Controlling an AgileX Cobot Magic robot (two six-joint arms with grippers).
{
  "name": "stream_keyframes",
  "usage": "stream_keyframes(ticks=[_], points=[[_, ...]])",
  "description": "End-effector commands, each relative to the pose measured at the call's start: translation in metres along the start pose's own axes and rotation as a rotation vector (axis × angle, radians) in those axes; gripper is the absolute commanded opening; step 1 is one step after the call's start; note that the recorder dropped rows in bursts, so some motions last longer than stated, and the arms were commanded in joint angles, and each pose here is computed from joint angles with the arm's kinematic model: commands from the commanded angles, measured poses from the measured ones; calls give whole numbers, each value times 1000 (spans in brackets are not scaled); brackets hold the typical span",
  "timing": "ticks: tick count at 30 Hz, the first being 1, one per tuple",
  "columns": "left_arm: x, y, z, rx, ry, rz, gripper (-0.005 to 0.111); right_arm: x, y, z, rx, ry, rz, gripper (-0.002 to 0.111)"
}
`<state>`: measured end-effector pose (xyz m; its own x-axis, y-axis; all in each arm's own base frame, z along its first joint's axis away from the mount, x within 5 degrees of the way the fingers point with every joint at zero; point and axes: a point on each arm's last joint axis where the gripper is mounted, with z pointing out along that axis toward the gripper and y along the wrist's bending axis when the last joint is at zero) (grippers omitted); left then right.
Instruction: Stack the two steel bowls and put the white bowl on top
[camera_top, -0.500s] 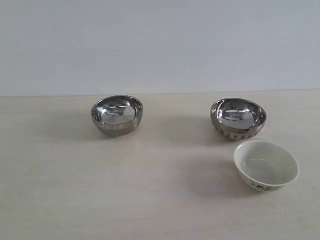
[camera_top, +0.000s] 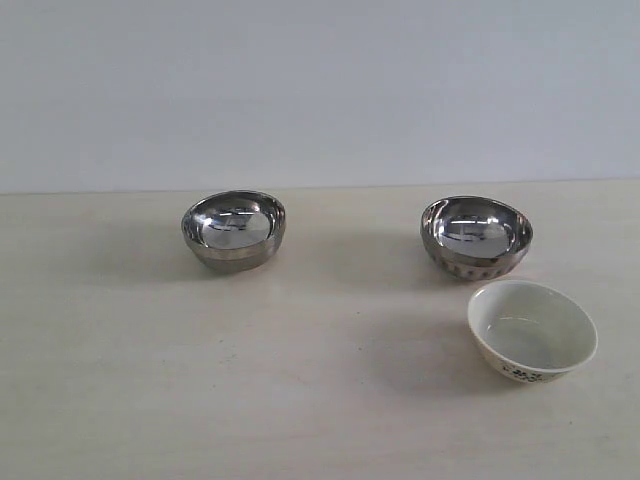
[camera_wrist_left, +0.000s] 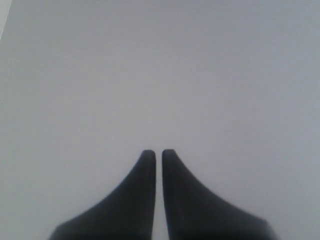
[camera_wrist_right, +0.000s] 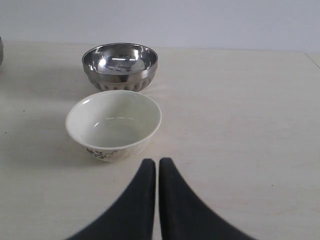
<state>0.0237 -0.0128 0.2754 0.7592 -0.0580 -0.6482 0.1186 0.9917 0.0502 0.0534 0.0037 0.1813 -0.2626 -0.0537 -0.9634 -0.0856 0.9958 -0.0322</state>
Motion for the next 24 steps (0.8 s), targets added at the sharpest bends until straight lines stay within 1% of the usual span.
stream_keyframes(ticks=[1,3,6,11,13,16,18,19,20,21,23,24], points=[[-17,-2,1,32,-156,-118,4,-1,0,0,1,-14,-5,0],[-29,1,8,-1,-179,-140,4,-1,0,0,1,-14,-5,0],[-50,7,23,-60,-168,-177,4,-1,0,0,1,-14,-5,0],[-74,12,65,-106,-43,-166,4,-1,0,0,1,-14,-5,0],[-74,16,85,-126,36,-142,4,-1,0,0,1,-14,-5,0],[-64,24,118,-158,191,-98,4,-1,0,0,1,-14,-5,0],[-46,30,142,-184,324,-105,4,-1,0,0,1,-14,-5,0],[-40,33,153,-193,367,-107,4,-1,0,0,1,-14,-5,0],[-25,37,164,-208,447,-113,4,-1,0,0,1,-14,-5,0],[-17,40,173,-215,498,-111,4,-1,0,0,1,-14,-5,0],[10,46,188,-241,661,-104,4,-1,0,0,1,-14,-5,0],[18,48,194,-247,702,-104,4,-1,0,0,1,-14,-5,0]])
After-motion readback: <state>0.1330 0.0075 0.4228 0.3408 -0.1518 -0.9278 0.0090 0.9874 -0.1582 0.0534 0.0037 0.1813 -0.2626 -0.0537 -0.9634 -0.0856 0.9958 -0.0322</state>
